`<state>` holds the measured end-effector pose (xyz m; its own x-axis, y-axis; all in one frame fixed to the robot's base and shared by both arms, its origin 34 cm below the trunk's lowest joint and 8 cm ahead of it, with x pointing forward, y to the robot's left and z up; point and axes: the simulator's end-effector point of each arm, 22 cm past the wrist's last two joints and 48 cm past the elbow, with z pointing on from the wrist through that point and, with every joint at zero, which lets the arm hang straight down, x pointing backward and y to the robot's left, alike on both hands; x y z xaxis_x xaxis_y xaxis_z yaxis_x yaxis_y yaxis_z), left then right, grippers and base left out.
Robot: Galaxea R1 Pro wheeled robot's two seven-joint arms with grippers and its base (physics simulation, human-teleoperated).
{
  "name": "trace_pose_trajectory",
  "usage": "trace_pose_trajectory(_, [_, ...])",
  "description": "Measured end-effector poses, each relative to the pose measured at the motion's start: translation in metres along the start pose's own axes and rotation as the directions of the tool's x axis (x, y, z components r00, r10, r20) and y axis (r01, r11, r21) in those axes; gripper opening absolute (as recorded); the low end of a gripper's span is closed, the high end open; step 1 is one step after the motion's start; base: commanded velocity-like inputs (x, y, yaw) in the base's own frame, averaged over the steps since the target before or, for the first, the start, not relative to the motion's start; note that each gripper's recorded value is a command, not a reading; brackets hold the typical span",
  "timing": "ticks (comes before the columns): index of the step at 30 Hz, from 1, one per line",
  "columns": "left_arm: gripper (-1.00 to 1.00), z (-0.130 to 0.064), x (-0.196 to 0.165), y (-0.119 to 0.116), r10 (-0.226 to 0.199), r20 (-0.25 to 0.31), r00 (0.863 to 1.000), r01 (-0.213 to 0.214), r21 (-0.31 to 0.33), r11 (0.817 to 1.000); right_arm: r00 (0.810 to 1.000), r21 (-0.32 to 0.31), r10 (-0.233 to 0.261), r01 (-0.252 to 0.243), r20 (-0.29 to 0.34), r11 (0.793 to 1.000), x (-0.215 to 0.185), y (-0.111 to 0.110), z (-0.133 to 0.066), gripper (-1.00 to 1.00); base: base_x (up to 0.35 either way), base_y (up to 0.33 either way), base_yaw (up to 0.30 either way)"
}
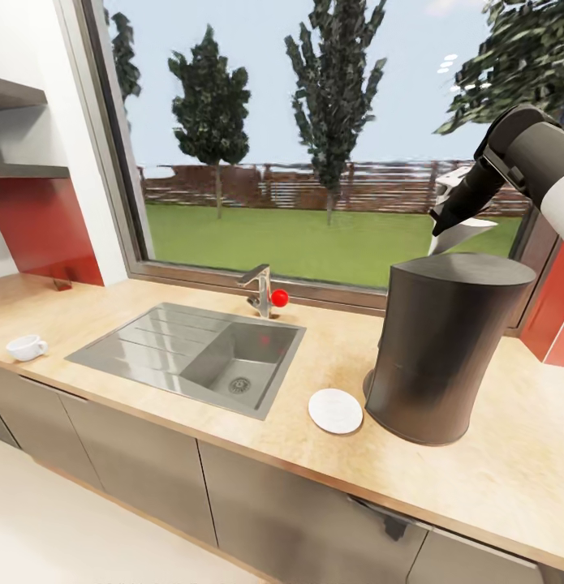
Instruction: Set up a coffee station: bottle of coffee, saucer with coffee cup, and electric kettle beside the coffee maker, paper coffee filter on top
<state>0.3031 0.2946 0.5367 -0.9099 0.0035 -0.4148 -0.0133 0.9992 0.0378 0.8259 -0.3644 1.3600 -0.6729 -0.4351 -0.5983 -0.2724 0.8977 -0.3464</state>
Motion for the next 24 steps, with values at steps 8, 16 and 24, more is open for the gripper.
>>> trace_pose_trajectory(8, [1.00,0.000,0.004,0.000,0.000,-0.011,1.000,0.000,0.000,1.000,1.000,-0.008,0.002,-0.002,-0.009,1.000,0.001,0.002,0.009,-1.00,0.000,0.000,0.000])
trace_pose_trajectory(16, [1.00,0.000,0.006,0.000,0.001,-0.014,1.000,-0.001,0.000,1.000,1.000,-0.008,0.002,-0.002,-0.012,1.000,0.001,0.002,0.011,-1.00,0.000,0.000,0.000])
trace_pose_trajectory(24, [1.00,0.000,0.006,0.000,0.001,-0.014,1.000,-0.001,0.000,1.000,1.000,-0.009,0.002,-0.002,-0.012,1.000,0.001,0.002,0.011,-1.00,0.000,0.000,0.000])
